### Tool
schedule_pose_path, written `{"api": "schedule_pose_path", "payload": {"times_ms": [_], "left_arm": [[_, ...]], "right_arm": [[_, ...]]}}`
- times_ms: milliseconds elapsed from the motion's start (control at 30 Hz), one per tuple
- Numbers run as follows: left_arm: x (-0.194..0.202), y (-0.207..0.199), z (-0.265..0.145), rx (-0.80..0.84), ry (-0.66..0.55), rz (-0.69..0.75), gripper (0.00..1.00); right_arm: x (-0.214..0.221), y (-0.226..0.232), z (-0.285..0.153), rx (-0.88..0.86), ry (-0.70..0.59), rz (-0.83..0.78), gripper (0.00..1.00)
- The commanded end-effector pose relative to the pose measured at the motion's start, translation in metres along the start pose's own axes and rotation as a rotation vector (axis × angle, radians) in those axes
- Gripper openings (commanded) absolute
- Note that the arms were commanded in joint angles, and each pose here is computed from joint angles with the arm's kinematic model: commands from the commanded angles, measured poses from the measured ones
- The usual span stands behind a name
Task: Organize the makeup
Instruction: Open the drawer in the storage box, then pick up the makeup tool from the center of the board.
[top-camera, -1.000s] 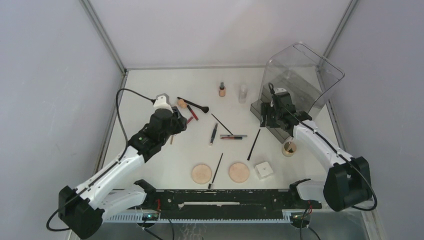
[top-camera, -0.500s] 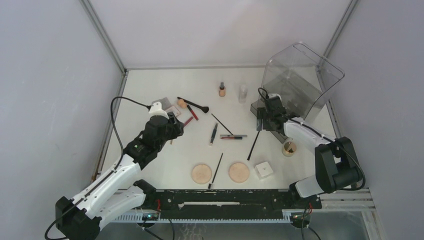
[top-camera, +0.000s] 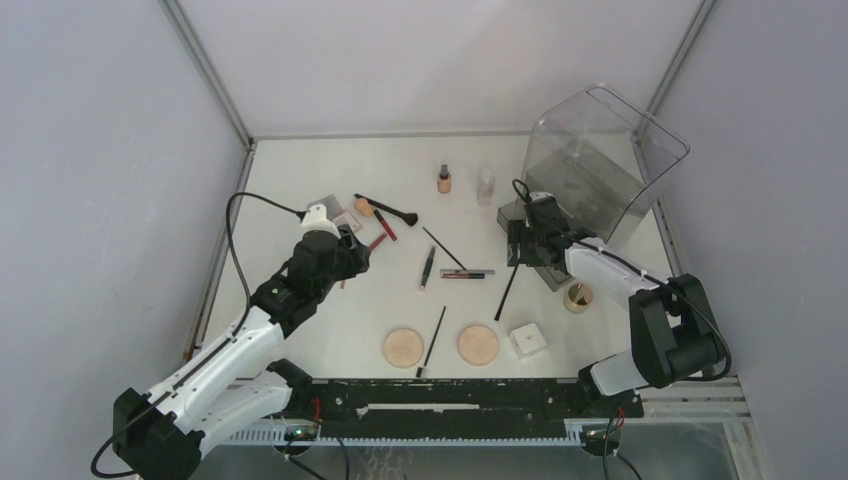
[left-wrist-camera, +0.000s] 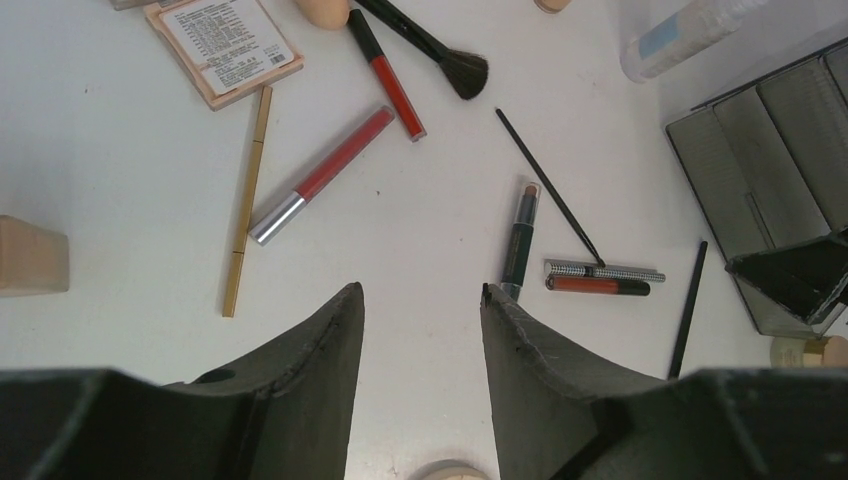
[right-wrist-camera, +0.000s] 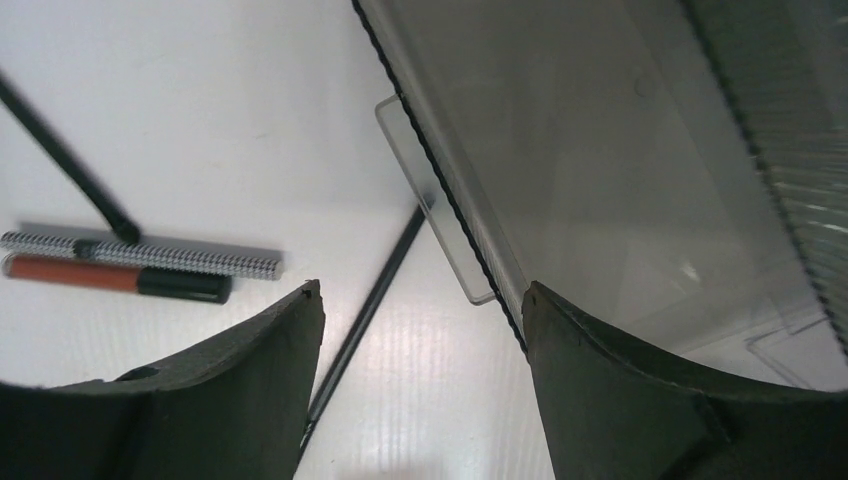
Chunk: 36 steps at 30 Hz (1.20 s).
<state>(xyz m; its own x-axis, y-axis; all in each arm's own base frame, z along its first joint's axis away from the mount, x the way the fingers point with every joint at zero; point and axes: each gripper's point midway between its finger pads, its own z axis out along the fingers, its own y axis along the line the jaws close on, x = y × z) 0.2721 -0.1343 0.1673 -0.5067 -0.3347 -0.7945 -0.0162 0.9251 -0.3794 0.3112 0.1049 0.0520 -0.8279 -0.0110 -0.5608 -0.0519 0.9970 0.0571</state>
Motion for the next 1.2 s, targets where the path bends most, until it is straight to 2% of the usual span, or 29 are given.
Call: {"api": "schedule_pose_path", "payload": {"times_ms": [0, 133, 333, 567, 667, 733, 833, 900, 1000, 1167], "left_arm": [[-0.013, -0.004, 0.000, 0.019, -0.044, 0.005, 0.52], [-0.011, -0.005, 0.000, 0.022, -0.038, 0.006, 0.52], [-0.014, -0.003, -0.002, 0.017, -0.049, 0.004, 0.53], [-0.015, 0.006, -0.002, -0.031, -0.070, -0.034, 0.56], [-0.015, 0.005, -0.003, -0.021, -0.079, -0.047, 0.57], [-0.014, 0.005, -0.003, -0.022, -0.073, -0.044, 0.57], [-0.012, 0.006, -0.001, -0.027, -0.064, -0.034, 0.58], [-0.011, 0.007, -0.001, -0.030, -0.063, -0.034, 0.58], [-0.011, 0.007, -0.001, -0.031, -0.063, -0.038, 0.58], [-0.008, 0.008, -0.003, -0.027, -0.060, -0.045, 0.58]], "right_arm": [[-0.002, 0.020, -0.012, -0.088, -0.009, 0.031, 0.79], [-0.014, 0.019, -0.024, -0.076, -0.052, 0.030, 0.80], [-0.033, 0.018, -0.072, -0.017, -0.200, 0.010, 0.80], [0.000, 0.021, -0.114, 0.044, -0.247, 0.047, 0.79], [0.027, 0.043, -0.122, -0.049, -0.172, 0.061, 0.79], [0.054, 0.071, -0.124, -0.181, -0.070, -0.024, 0.79], [0.091, 0.096, -0.122, -0.257, -0.006, -0.183, 0.82], [0.116, 0.106, -0.115, -0.253, 0.060, -0.242, 0.89], [0.142, 0.113, -0.100, -0.239, 0.148, -0.280, 0.89], [0.158, 0.114, -0.079, -0.195, 0.200, -0.281, 0.78]]}}
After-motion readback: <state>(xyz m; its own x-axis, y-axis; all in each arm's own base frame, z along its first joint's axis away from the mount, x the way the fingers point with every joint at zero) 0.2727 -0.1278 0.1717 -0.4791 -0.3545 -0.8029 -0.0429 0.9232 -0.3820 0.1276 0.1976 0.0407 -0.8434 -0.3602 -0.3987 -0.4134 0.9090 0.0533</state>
